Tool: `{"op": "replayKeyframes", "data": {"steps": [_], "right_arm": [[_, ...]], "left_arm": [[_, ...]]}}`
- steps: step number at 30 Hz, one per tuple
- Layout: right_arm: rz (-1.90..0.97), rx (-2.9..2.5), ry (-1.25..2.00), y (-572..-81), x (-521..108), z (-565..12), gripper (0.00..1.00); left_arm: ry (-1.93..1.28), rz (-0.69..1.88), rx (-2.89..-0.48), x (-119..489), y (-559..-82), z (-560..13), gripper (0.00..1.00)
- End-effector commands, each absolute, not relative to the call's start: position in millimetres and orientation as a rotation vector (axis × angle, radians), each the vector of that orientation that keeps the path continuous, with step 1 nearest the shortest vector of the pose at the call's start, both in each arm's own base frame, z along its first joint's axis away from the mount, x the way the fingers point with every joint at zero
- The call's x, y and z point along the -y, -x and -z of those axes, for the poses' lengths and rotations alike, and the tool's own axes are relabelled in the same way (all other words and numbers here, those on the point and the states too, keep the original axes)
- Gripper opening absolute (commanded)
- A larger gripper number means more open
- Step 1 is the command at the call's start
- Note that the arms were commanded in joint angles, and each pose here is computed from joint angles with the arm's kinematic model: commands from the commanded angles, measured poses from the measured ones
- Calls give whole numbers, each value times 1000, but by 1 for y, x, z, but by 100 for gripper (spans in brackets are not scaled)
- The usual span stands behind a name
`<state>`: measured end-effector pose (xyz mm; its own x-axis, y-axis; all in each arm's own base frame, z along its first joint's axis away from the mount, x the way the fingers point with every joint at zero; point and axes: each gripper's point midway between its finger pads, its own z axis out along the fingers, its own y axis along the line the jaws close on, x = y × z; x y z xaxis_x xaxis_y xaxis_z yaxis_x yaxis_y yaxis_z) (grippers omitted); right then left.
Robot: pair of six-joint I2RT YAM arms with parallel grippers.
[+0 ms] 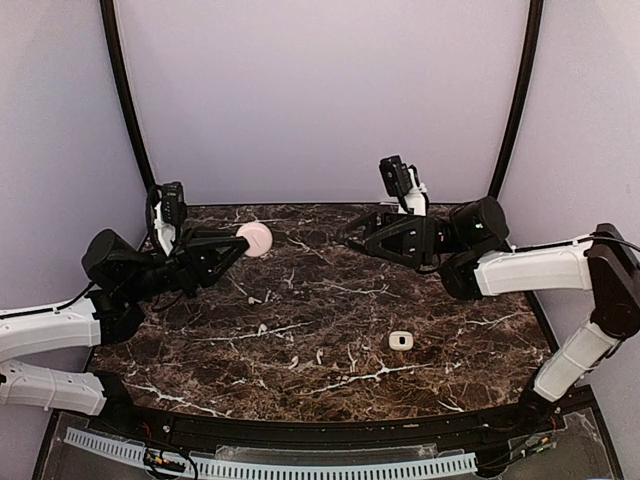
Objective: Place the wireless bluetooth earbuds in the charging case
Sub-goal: Pass from the left arm to the right
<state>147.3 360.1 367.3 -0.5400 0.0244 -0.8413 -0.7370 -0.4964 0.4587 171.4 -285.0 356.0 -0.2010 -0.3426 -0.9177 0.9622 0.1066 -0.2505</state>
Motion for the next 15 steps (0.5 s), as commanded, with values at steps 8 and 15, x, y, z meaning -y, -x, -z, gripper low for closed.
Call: {"op": "replayKeyframes", "data": {"steps": [8, 15], "right_arm": [[-1757, -1262, 947, -179, -376, -375, 66], [-1753, -1249, 917, -183, -398, -384, 61]], "left_arm": [[-522, 1392, -968, 268, -172, -393, 0], [-529, 1401, -917, 282, -167, -395, 0]]}}
